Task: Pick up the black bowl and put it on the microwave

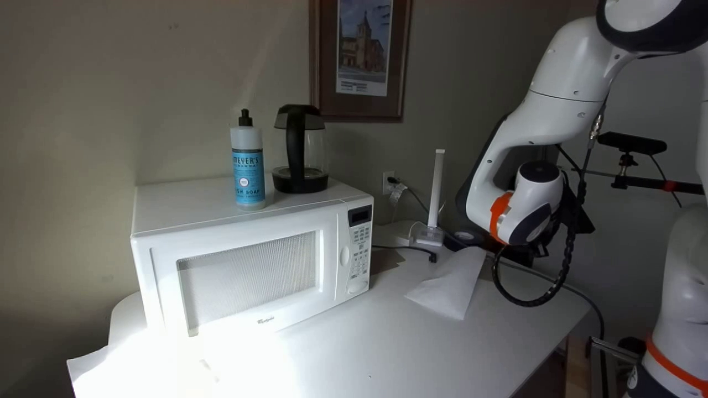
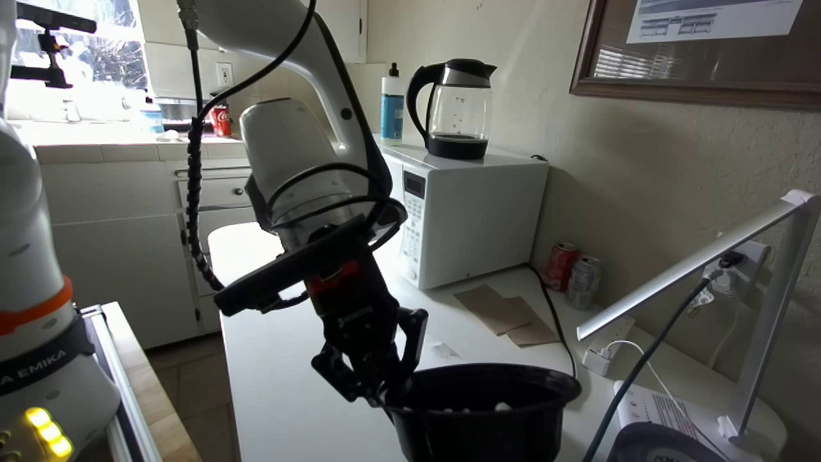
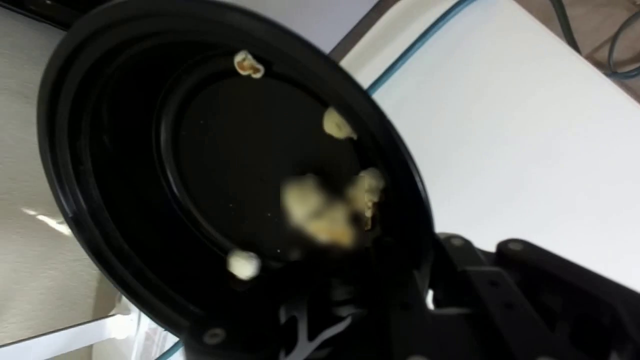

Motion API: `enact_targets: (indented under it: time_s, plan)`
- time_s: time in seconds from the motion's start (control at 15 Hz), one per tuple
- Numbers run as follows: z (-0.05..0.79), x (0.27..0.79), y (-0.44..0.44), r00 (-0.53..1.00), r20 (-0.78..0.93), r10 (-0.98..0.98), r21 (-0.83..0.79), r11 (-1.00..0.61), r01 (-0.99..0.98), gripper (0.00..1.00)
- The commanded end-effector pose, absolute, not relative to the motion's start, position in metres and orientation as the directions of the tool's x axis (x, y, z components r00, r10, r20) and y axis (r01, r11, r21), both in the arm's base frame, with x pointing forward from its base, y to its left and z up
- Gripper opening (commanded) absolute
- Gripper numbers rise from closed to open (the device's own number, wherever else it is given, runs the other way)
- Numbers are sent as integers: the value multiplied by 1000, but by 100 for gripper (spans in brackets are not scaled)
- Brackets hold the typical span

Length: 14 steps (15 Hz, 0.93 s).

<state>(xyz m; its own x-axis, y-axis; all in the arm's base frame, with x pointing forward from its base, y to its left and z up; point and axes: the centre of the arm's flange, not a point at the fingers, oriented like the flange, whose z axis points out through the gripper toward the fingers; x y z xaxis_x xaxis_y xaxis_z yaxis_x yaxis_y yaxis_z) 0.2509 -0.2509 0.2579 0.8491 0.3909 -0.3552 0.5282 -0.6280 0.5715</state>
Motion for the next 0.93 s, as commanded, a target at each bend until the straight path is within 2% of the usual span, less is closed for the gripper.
enact_targets:
  time_s: [0.0, 0.53, 0.87]
  plan:
    - [317, 249, -242, 835, -251, 491, 607, -592, 530, 1]
    - [360, 264, -200, 751, 9, 660, 594, -608, 527, 1]
    - [359, 286, -140, 602, 164, 782, 545, -581, 605, 1]
